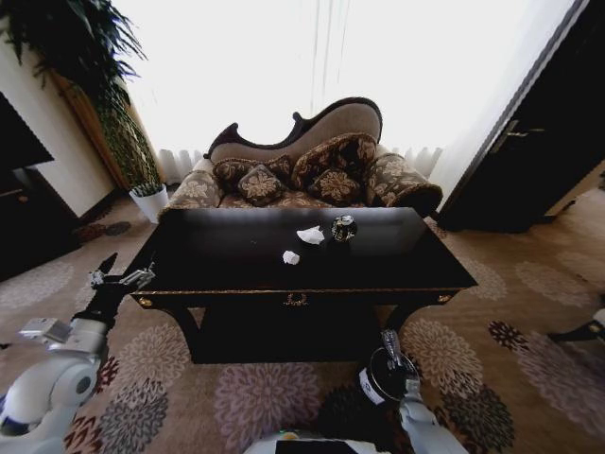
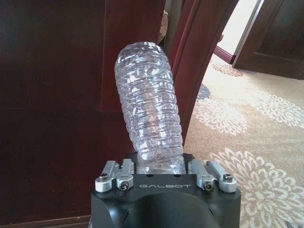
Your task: Move to the front of the table and place the trash on the table into the trash bin.
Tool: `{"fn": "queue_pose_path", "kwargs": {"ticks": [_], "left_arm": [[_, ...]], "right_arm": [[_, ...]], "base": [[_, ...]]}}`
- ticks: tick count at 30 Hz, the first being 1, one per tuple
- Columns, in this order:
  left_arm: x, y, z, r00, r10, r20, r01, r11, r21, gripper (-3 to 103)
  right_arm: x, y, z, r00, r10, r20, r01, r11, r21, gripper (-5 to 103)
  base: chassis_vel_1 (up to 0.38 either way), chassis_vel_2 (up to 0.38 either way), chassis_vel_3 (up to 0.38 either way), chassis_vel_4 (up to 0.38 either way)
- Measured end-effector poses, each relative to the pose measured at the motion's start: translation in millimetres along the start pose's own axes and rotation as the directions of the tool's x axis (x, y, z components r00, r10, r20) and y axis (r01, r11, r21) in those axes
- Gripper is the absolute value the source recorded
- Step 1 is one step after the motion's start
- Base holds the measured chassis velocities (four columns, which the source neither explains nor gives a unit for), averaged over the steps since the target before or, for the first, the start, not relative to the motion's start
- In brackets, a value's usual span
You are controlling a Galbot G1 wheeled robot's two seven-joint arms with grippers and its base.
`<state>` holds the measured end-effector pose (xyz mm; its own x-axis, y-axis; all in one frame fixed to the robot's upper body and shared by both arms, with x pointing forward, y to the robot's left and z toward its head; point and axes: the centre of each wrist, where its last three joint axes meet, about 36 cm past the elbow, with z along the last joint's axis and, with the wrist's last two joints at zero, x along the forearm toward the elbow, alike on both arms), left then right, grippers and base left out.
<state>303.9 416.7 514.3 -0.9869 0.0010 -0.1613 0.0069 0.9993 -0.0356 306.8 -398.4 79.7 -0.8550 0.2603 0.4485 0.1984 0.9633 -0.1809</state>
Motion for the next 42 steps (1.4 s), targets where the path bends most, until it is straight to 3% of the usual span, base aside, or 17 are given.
{"fn": "queue_pose_path", "kwargs": {"ticks": [4, 5, 7, 10, 11, 13, 15, 17, 27, 32, 38, 42], "left_arm": [[0, 0.0, 0, 1.000, 0.000, 0.000, 0.000, 1.000, 0.000, 100], [0, 0.0, 0, 1.000, 0.000, 0.000, 0.000, 1.000, 0.000, 100], [0, 0.0, 0, 1.000, 0.000, 0.000, 0.000, 1.000, 0.000, 100], [0, 0.0, 0, 1.000, 0.000, 0.000, 0.000, 1.000, 0.000, 100], [0, 0.0, 0, 1.000, 0.000, 0.000, 0.000, 1.000, 0.000, 100], [0, 0.0, 0, 1.000, 0.000, 0.000, 0.000, 1.000, 0.000, 100], [0, 0.0, 0, 1.000, 0.000, 0.000, 0.000, 1.000, 0.000, 100], [0, 0.0, 0, 1.000, 0.000, 0.000, 0.000, 1.000, 0.000, 100], [0, 0.0, 0, 1.000, 0.000, 0.000, 0.000, 1.000, 0.000, 100], [0, 0.0, 0, 1.000, 0.000, 0.000, 0.000, 1.000, 0.000, 100], [0, 0.0, 0, 1.000, 0.000, 0.000, 0.000, 1.000, 0.000, 100], [0, 0.0, 0, 1.000, 0.000, 0.000, 0.000, 1.000, 0.000, 100]], "right_arm": [[2, 1, 2, 1.000, -0.002, -0.002, 0.002, 1.000, -0.002, 55], [4, 2, 3, 1.000, -0.003, -0.003, 0.003, 1.000, -0.003, 66], [4, 2, 3, 1.000, -0.003, -0.003, 0.003, 1.000, -0.005, 66], [7, 3, 4, 1.000, -0.004, 0.000, 0.004, 1.000, -0.010, 83], [7, 3, 4, 1.000, -0.004, 0.000, 0.004, 1.000, -0.010, 83], [8, 4, 4, 1.000, -0.004, 0.001, 0.004, 1.000, -0.013, 93], [9, 4, 4, 1.000, -0.005, 0.002, 0.006, 1.000, -0.015, 93], [12, 7, 4, 1.000, -0.010, 0.007, 0.010, 1.000, -0.020, 99], [69, 26, 17, 0.999, -0.028, 0.029, 0.031, 0.991, -0.129, 100], [114, 32, 26, 0.992, -0.057, 0.115, 0.070, 0.991, -0.112, 100], [171, 45, -1, 0.964, -0.040, 0.262, 0.088, 0.981, -0.174, 100], [195, 44, -8, 0.959, -0.009, 0.283, 0.070, 0.976, -0.206, 100]], "base": [[0.000, 0.000, 0.000, 0.000], [0.000, 0.000, 0.000, 0.000], [0.000, 0.000, 0.000, 0.000], [0.000, 0.000, 0.000, 0.000], [0.000, 0.000, 0.000, 0.000], [0.000, 0.000, 0.000, 0.000], [0.000, 0.000, 0.000, 0.000], [0.000, 0.000, 0.000, 0.000], [0.000, 0.000, 0.000, 0.000], [0.000, 0.000, 0.000, 0.000], [0.000, 0.000, 0.000, 0.000], [0.000, 0.000, 0.000, 0.000]]}}
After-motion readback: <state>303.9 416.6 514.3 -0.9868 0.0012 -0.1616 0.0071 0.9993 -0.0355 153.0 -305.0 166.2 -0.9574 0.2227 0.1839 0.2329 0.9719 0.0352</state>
